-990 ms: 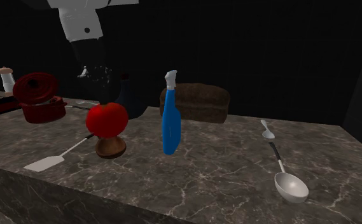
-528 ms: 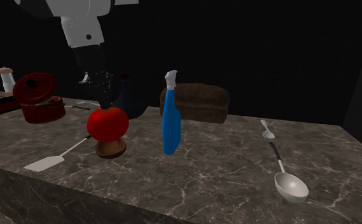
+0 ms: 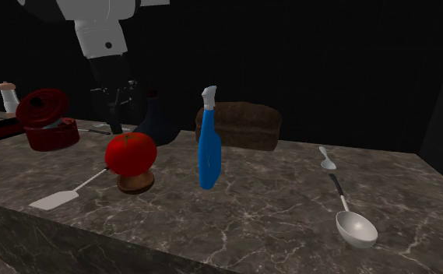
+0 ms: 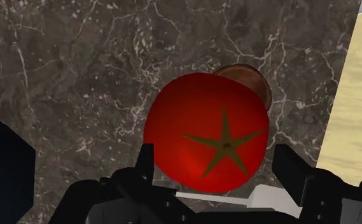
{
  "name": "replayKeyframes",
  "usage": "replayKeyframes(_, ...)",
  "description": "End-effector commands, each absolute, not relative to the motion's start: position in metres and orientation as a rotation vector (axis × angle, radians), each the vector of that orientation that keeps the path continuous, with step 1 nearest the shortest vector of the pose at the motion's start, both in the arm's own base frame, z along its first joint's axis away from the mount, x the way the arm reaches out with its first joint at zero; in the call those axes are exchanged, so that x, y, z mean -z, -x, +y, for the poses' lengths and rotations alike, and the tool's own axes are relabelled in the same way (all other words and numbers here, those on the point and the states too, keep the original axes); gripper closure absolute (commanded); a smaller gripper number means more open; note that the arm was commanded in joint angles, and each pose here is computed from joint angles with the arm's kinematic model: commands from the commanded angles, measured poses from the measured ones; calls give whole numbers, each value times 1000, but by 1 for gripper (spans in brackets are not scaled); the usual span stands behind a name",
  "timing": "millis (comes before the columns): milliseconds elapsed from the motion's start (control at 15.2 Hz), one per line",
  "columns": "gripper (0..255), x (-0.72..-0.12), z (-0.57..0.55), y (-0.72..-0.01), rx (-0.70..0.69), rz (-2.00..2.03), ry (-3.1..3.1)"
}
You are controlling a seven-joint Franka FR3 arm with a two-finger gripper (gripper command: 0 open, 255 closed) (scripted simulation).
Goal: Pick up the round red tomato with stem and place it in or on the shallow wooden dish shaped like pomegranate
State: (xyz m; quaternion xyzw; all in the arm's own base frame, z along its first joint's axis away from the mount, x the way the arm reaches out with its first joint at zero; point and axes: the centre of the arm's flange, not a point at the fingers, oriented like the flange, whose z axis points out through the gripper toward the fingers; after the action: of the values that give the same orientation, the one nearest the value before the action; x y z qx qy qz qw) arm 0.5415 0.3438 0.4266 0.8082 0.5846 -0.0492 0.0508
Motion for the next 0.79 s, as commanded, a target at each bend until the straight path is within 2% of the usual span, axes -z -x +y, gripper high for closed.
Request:
replayKeyframes(0,0,-427,344,-541,150,1779,-2460)
replayKeyframes(264,0,-476,351,-543,150,1779,-2460)
replayKeyframes(726,0,-476,351,-543,150,1779,-2460)
